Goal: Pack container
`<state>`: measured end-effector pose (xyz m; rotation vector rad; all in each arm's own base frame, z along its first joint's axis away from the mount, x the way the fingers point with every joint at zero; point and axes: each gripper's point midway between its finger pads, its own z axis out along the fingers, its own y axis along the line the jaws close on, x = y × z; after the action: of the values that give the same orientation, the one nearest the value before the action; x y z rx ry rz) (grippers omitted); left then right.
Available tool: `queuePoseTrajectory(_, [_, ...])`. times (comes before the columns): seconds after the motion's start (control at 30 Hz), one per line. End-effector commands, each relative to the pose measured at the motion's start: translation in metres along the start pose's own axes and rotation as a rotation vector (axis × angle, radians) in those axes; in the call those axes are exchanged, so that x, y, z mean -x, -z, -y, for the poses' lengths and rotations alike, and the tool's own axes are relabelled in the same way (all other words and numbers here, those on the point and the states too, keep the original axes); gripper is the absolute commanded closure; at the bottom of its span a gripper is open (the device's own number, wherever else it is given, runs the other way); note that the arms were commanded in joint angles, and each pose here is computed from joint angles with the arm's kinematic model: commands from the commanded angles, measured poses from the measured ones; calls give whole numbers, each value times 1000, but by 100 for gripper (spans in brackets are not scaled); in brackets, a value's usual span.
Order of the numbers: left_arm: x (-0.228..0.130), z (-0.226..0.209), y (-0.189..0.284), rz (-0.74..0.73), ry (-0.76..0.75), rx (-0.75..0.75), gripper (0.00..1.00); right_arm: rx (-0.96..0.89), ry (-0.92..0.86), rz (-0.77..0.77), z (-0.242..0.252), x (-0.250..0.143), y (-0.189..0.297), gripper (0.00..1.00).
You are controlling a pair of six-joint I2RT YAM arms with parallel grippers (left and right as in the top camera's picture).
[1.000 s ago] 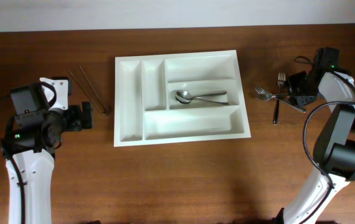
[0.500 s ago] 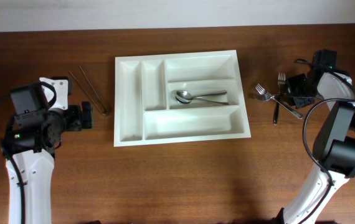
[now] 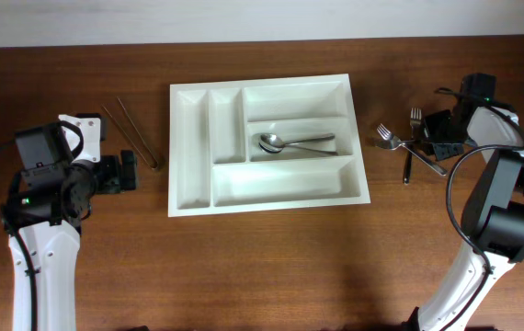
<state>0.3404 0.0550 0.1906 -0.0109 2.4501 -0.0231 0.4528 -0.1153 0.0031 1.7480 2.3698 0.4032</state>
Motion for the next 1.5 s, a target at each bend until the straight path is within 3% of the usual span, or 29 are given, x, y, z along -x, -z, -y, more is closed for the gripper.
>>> queuePoseTrajectory(0.0, [6,-2,3,13,-13,5,1,-102,-22,1,25,-2,-22,76])
queuePoseTrajectory(0.43, [6,-2,3,13,-13,5,1,-244,-32,-33,56,-16,-17,76])
queuePoseTrajectory(0.77, [6,-2,3,13,-13,5,1,-191,-28,4,44,-6,-20,75])
queuePoseTrajectory(0.97, [6,-2,3,13,-13,5,1,-185,-32,9,42,-5,-20,94])
queuePoseTrajectory(1.13, [6,-2,3,13,-13,5,1,-186,-37,8,42,-5,-20,96])
queuePoseTrajectory(1.47, [6,-2,3,13,-13,5,1,-64,230,-29,7,-5,-5,96])
